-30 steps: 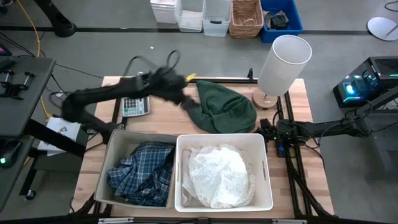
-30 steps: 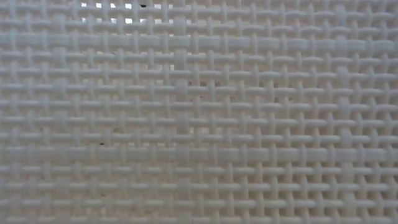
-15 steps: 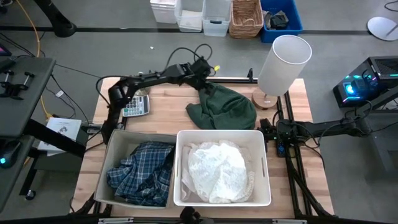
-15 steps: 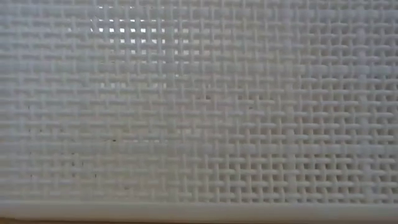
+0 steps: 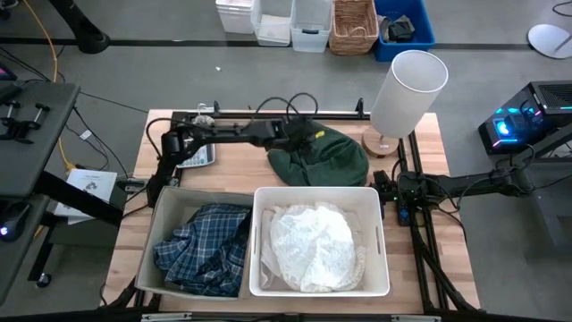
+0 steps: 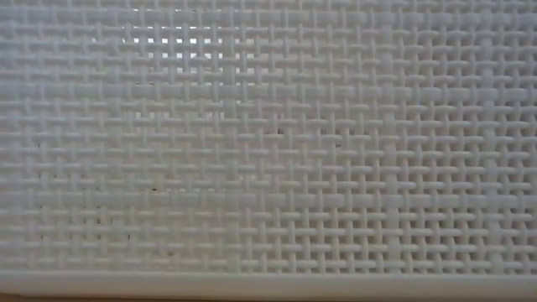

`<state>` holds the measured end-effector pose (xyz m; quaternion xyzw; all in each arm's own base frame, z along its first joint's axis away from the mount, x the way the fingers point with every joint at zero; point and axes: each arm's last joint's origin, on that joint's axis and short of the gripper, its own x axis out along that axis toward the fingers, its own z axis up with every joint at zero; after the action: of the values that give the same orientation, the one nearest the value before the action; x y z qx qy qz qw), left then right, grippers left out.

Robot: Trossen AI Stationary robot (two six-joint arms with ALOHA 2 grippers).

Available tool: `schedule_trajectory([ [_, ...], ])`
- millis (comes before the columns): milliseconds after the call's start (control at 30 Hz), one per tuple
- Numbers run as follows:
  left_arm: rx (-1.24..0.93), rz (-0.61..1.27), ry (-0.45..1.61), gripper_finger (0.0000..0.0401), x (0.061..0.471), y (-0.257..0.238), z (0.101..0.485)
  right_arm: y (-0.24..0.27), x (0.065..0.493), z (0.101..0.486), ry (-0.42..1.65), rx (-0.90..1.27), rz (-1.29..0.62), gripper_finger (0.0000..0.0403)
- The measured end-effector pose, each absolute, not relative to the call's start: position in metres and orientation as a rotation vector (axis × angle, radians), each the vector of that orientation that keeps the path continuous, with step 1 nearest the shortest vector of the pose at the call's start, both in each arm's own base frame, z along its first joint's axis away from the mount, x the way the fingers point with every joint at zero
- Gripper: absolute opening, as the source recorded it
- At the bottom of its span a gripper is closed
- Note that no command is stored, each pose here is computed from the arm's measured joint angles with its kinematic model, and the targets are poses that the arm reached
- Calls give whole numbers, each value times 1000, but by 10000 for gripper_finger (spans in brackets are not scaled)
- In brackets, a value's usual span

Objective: Sort clothes
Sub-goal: Put the green shirt into the white laundry organizer

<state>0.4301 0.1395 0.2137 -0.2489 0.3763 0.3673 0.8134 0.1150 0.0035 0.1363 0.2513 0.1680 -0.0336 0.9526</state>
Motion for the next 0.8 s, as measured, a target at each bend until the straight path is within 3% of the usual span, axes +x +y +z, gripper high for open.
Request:
schedule_trajectory([
  [200,-609,988,736,269,416,141,175,4,115,136,341,511,-68,0],
  [467,-840,1061,591,268,412,163,129,4,115,136,342,511,-68,0],
  [600,-796,1051,582,259,419,160,133,4,115,136,342,511,-68,0],
  [700,-745,1010,636,220,421,154,133,4,115,136,342,511,-68,0],
  [800,-719,969,693,125,421,150,130,4,115,136,342,511,-68,0],
])
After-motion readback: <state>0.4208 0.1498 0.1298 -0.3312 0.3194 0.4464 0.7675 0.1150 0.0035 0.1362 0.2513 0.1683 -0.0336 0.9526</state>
